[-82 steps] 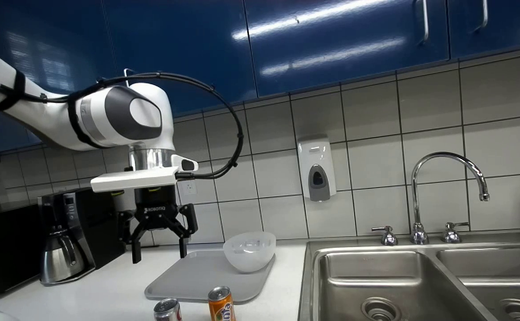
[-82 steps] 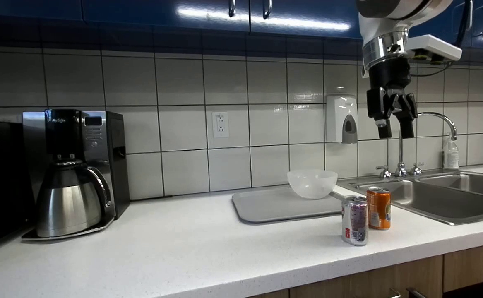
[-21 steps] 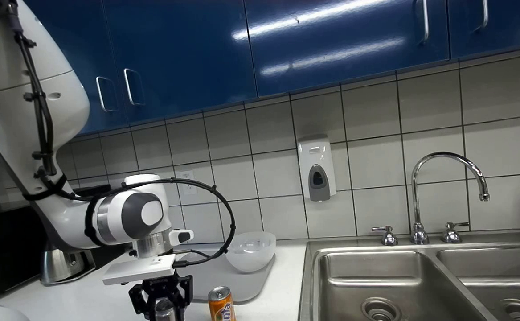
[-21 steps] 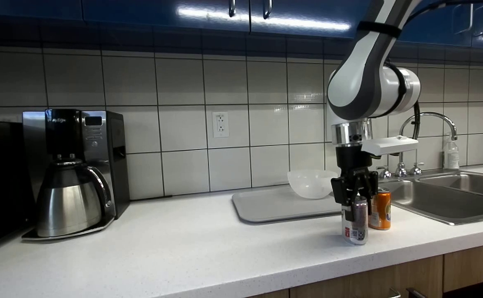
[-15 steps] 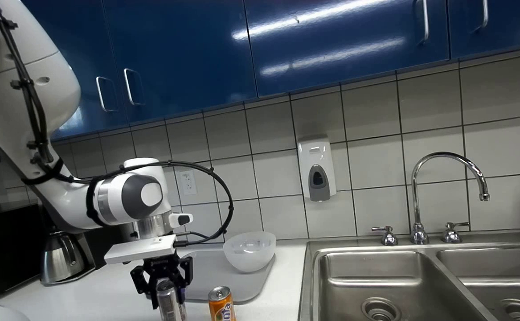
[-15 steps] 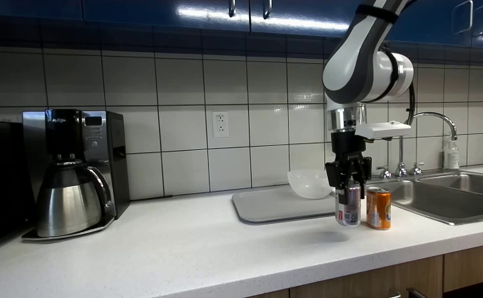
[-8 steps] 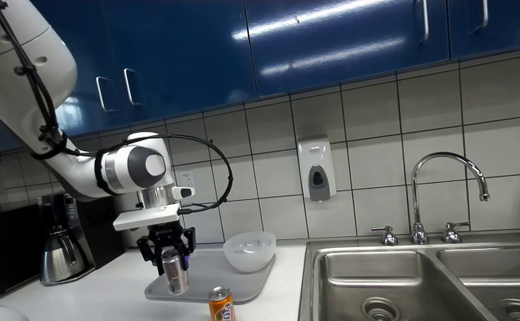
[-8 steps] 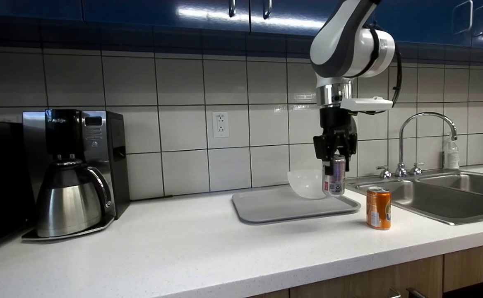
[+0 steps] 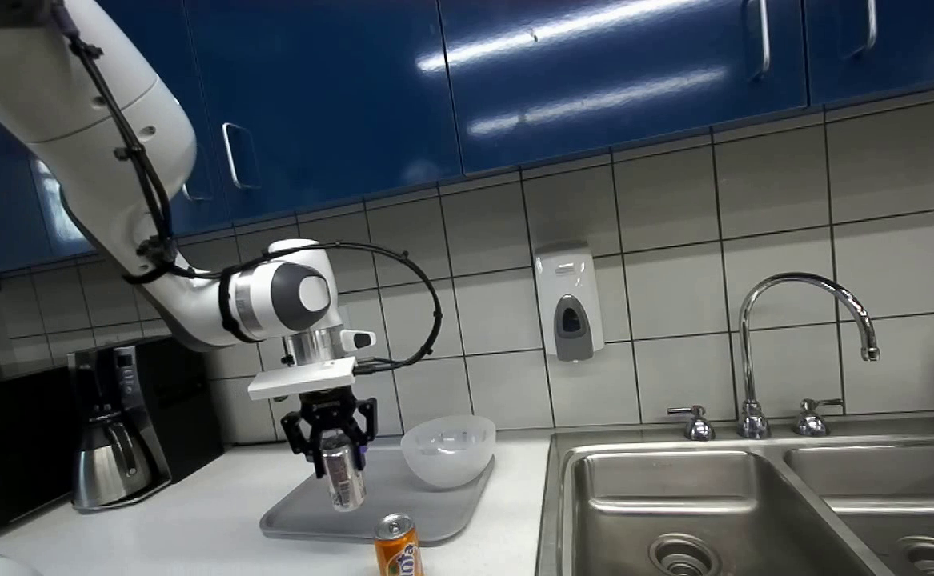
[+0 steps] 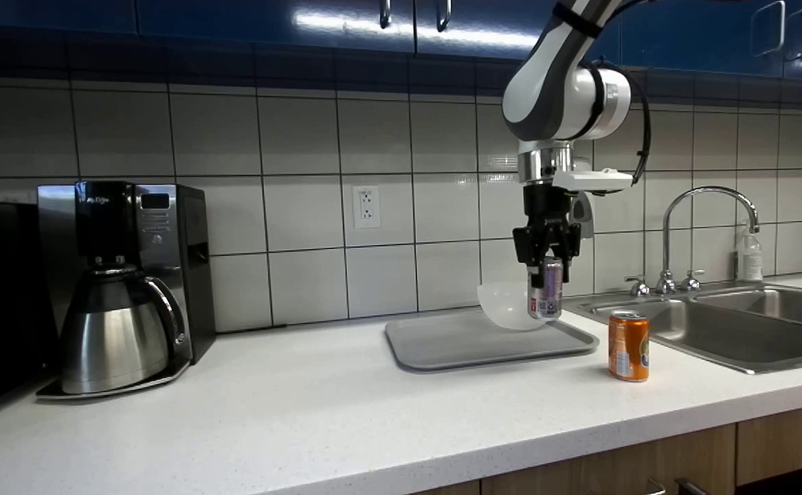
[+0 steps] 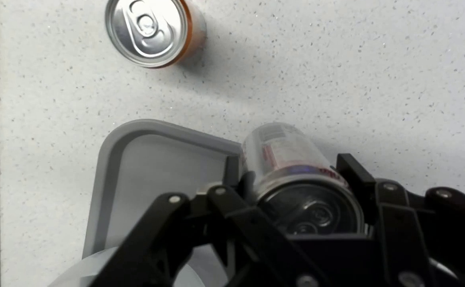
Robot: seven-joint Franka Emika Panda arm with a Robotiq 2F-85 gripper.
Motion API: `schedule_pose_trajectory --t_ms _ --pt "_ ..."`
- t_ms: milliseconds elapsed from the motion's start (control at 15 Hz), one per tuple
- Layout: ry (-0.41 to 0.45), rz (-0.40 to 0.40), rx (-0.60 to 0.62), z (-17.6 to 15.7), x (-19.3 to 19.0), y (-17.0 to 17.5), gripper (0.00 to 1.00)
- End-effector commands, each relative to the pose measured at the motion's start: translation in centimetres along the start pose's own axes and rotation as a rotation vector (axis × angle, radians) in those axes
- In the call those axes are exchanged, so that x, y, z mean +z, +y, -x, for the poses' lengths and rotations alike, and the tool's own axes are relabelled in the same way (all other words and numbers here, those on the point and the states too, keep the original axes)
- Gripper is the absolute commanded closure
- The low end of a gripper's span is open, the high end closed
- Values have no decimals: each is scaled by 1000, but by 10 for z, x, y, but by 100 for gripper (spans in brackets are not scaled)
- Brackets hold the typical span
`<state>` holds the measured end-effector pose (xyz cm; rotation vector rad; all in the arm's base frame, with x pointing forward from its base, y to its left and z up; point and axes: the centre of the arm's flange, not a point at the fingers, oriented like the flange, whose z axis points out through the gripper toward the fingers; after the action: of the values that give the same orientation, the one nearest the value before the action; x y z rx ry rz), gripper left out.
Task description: Put the cans on the tray.
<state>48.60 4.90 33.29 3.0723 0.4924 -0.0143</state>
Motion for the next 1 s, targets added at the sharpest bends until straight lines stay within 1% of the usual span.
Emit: schedule_pose_trajectory --t_ms 0,400,933 --pt "-35 -9 -13 -35 2 22 62" --pt "-56 -15 -14 -63 27 28 62" --pt "-70 -26 -30 -79 54 22 62"
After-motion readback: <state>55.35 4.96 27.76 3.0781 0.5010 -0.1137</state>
